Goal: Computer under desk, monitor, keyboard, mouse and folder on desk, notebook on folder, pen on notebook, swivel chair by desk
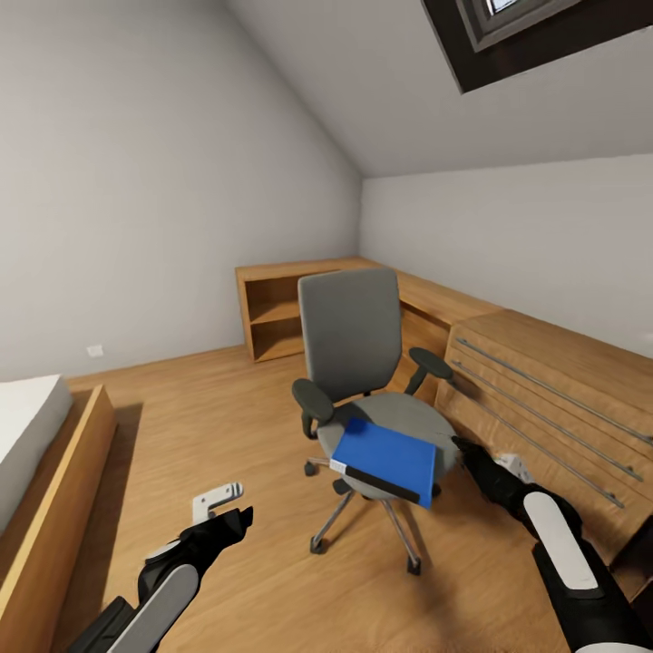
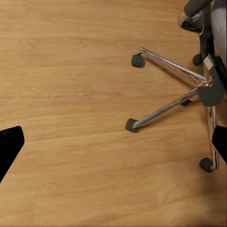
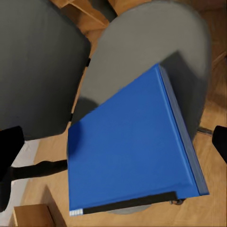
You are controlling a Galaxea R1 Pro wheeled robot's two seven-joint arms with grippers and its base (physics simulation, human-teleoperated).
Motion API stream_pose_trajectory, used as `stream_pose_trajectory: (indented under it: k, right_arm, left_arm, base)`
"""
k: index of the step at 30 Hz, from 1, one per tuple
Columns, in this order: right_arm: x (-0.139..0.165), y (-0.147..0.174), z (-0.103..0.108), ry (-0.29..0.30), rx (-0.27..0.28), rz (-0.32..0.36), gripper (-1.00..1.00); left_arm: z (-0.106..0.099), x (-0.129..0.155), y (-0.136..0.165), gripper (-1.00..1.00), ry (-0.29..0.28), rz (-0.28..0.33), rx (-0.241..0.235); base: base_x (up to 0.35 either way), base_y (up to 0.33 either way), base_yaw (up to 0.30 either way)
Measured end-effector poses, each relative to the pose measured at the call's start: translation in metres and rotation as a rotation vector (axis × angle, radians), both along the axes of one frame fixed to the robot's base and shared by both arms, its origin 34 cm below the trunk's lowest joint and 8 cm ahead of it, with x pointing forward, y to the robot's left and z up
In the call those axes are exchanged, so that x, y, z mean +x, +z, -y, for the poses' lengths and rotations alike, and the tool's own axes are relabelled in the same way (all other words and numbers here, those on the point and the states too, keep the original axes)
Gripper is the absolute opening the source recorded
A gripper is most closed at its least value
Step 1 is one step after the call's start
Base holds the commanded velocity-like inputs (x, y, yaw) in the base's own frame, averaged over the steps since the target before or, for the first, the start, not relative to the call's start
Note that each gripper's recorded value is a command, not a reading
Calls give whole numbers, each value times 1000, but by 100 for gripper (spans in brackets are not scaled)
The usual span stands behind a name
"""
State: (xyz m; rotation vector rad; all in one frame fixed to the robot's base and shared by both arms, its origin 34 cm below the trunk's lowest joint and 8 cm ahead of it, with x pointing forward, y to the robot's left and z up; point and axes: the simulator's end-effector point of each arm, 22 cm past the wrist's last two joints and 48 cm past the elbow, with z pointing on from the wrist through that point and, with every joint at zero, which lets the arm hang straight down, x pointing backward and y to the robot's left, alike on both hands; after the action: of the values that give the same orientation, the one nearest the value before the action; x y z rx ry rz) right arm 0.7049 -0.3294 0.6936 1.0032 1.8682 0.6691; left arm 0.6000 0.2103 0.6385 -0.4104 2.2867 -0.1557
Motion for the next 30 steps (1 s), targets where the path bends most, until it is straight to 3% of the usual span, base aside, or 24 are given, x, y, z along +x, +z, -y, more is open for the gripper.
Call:
stream_pose_trajectory:
  k: [4,9,17,23,30]
  right_arm:
    - [-2,-8,10,-1,47,14,100]
    - [-7,-22,-1,67,87,20,100]
    - [-8,-32,-8,119,127,88,100]
    - [-14,-60,-7,110,139,63,100]
    - [-22,-107,7,27,139,22,100]
  left_arm:
    - [0,-2,-9,100,0,-1,0]
    - [1,-4,-19,100,1,-2,0]
    - [-7,-10,-37,100,34,-18,30]
    - [-7,-13,-50,100,34,-18,32]
    - [-7,-16,-64,100,33,-16,31]
  base:
    - [0,0,-292]
    - [0,0,-110]
    - [0,0,-9]
    - [0,0,0]
    - [0,0,0]
